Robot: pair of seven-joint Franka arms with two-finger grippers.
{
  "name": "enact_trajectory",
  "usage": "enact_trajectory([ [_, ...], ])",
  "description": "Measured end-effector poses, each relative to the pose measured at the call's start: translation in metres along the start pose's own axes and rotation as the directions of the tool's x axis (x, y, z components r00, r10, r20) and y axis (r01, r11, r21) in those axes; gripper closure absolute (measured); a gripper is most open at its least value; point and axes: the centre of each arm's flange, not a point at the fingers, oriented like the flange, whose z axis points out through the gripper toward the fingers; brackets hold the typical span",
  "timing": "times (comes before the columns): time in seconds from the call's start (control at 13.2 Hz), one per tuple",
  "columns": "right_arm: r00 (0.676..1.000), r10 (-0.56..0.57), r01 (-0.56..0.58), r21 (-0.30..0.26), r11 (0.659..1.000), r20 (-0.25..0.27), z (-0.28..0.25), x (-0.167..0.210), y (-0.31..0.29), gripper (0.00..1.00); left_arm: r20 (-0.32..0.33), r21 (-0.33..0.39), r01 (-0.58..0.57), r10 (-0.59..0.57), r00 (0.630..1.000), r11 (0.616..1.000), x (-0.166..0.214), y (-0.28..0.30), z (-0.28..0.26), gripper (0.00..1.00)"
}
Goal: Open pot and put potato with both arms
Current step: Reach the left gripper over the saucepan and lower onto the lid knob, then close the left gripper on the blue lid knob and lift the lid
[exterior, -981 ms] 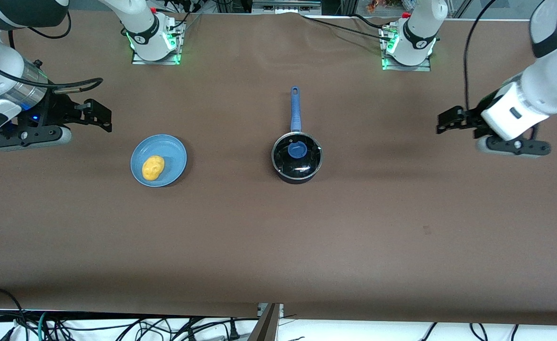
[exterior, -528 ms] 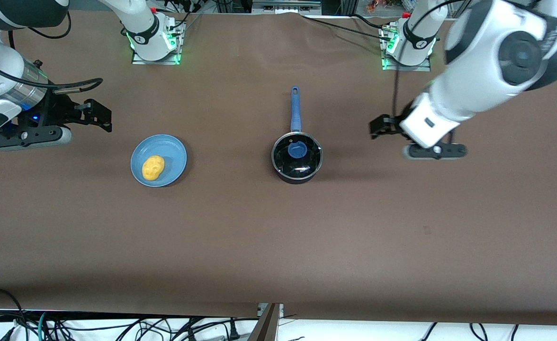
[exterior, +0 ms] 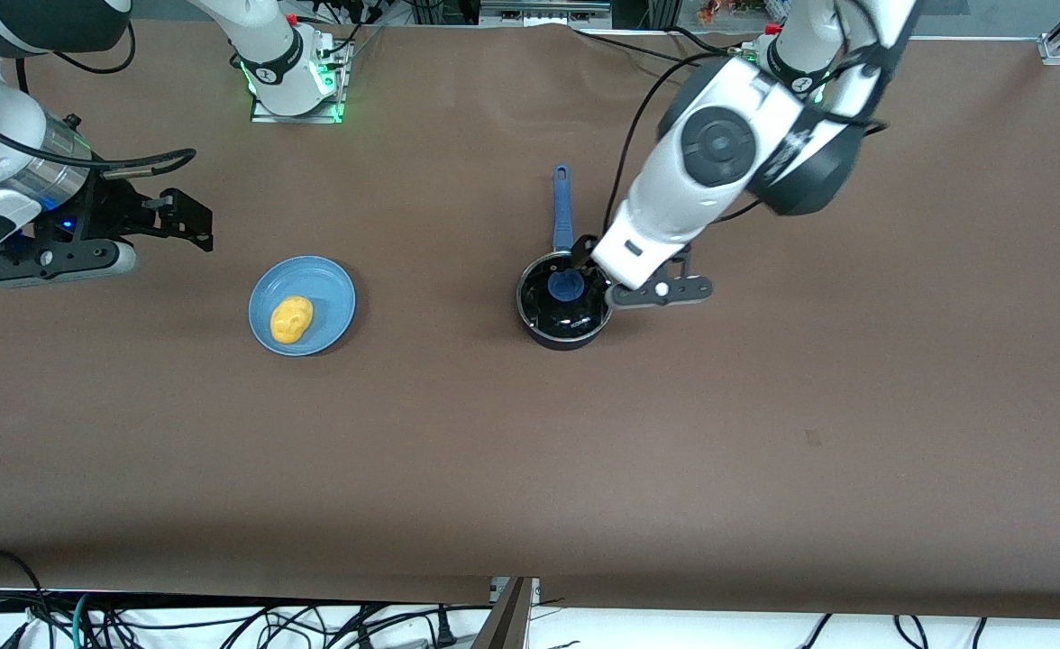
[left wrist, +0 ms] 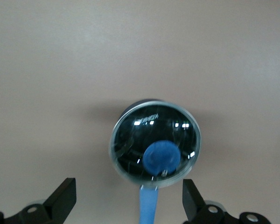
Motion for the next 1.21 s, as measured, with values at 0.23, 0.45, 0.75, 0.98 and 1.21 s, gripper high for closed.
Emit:
enact_trajectory([
  [0.23, 1.0, 0.0, 0.0, 0.0, 1.0, -0.001, 0.0, 0.0, 0.0, 0.0, -0.019, 0.025, 0.024, -0.023, 1.0, 0.999, -0.001, 0.03, 0.063, 0.0],
  [0.45, 1.0, 0.0, 0.0, 0.0, 1.0, -0.002, 0.0, 0.0, 0.0, 0.0, -0.022, 0.06, 0.007, -0.006, 1.0, 0.998, -0.008, 0.043, 0.097, 0.0],
  [0.75, 1.0, 0.0, 0.0, 0.0, 1.0, -0.003, 0.0, 0.0, 0.0, 0.0, -0.018, 0.081, -0.001, 0.003, 1.0, 0.997, -0.011, 0.045, 0.107, 0.0],
  [0.98, 1.0, 0.001, -0.001, 0.0, 1.0, -0.003, 0.0, 0.001, 0.001, 0.0, 0.003, 0.1, -0.01, 0.009, 1.0, 0.995, -0.016, 0.048, 0.126, 0.0],
  [1.21, 1.0, 0.005, -0.005, 0.0, 1.0, -0.002, 0.001, 0.001, 0.003, 0.0, 0.019, 0.115, -0.02, 0.018, 1.0, 0.993, -0.022, 0.05, 0.14, 0.01],
])
